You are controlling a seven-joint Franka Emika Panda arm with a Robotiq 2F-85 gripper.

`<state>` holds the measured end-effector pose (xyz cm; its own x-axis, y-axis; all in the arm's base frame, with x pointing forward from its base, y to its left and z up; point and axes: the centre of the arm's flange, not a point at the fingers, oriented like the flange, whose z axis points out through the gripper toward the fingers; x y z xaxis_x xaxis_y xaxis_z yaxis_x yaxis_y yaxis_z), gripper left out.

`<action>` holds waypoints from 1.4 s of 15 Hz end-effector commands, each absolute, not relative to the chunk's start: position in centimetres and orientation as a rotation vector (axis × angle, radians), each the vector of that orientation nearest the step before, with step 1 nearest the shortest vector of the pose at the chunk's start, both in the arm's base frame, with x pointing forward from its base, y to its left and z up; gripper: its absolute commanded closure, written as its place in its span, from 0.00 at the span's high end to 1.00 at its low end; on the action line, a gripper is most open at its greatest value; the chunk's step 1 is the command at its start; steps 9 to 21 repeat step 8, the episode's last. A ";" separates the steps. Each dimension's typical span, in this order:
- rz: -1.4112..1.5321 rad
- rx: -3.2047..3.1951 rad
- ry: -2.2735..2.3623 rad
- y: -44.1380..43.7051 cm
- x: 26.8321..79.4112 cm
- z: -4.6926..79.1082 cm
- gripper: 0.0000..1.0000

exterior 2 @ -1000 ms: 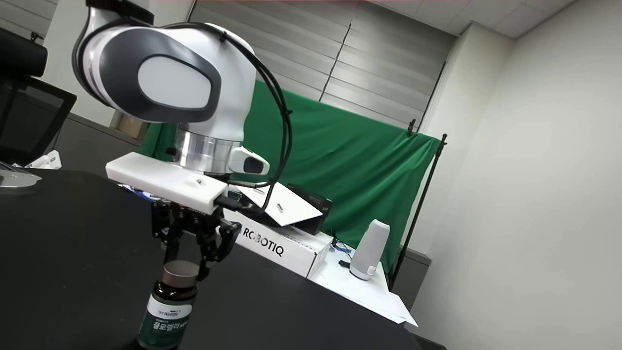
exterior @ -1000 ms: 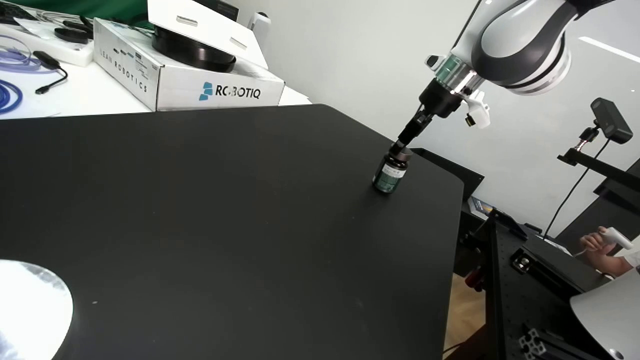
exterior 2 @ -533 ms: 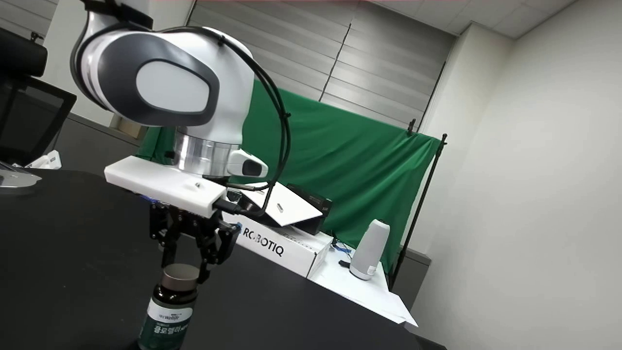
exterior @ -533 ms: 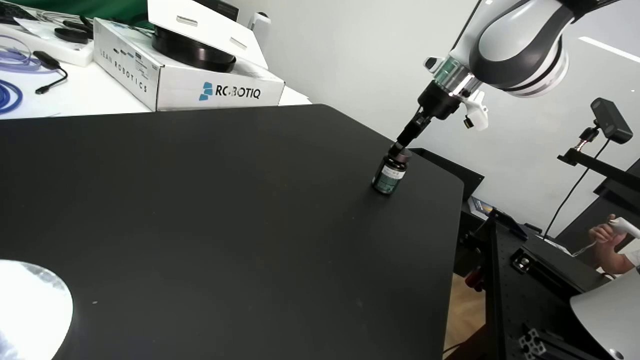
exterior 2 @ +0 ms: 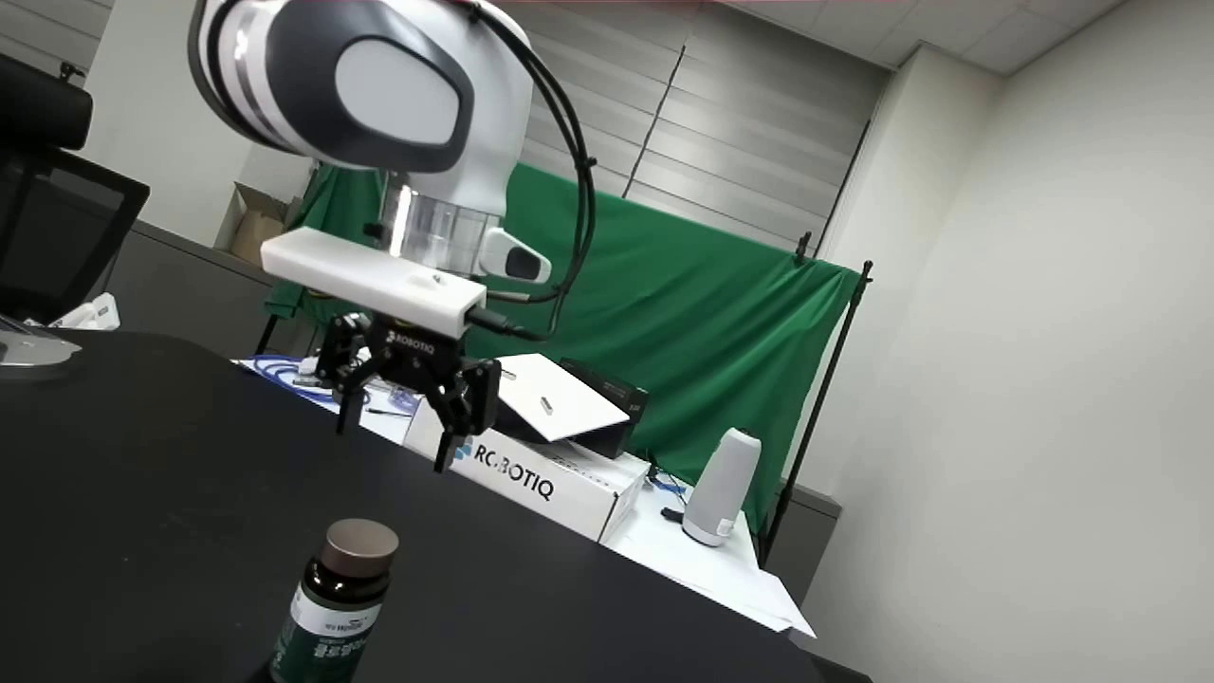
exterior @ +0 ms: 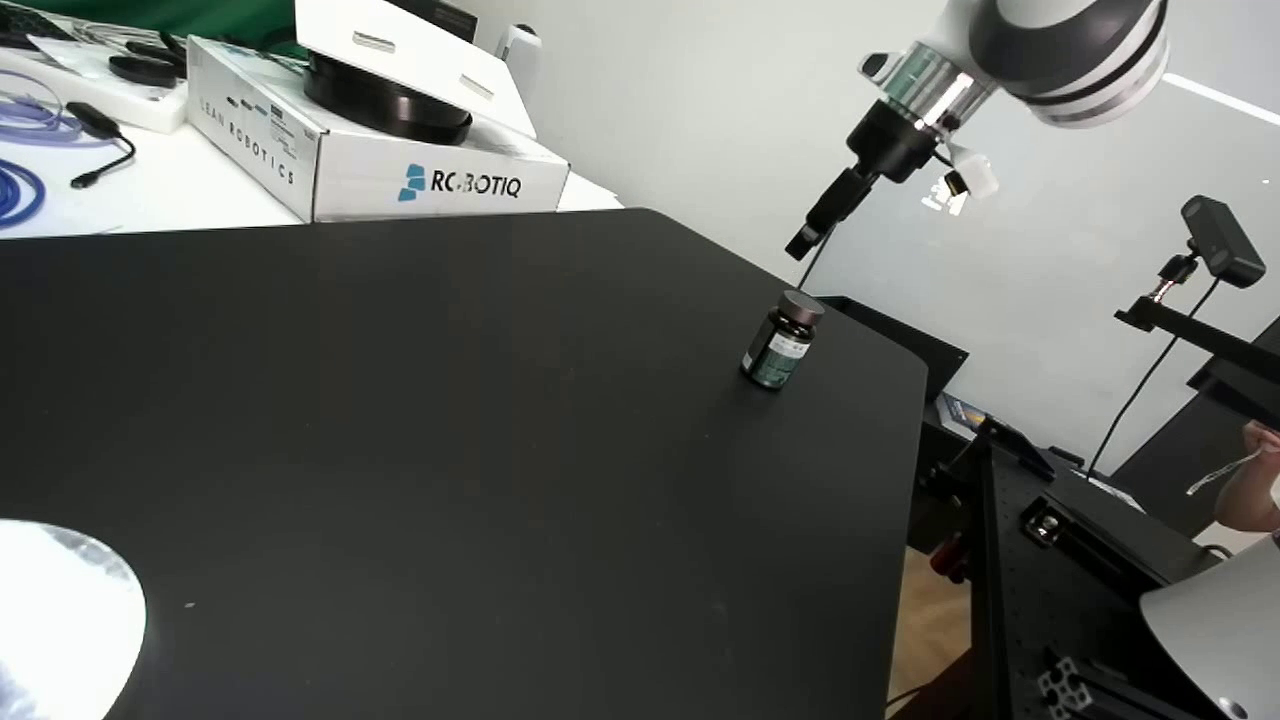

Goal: Move the bottle forward

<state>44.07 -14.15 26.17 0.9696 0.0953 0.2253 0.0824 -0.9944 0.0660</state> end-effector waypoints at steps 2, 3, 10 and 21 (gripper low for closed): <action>0.328 3.085 0.218 -12.2 43.8 31.3 1.00; 0.352 3.071 0.204 -13.2 44.1 29.4 1.00; 0.337 3.082 0.237 -12.4 43.9 30.5 1.00; 0.337 3.082 0.237 -12.4 43.9 30.5 1.00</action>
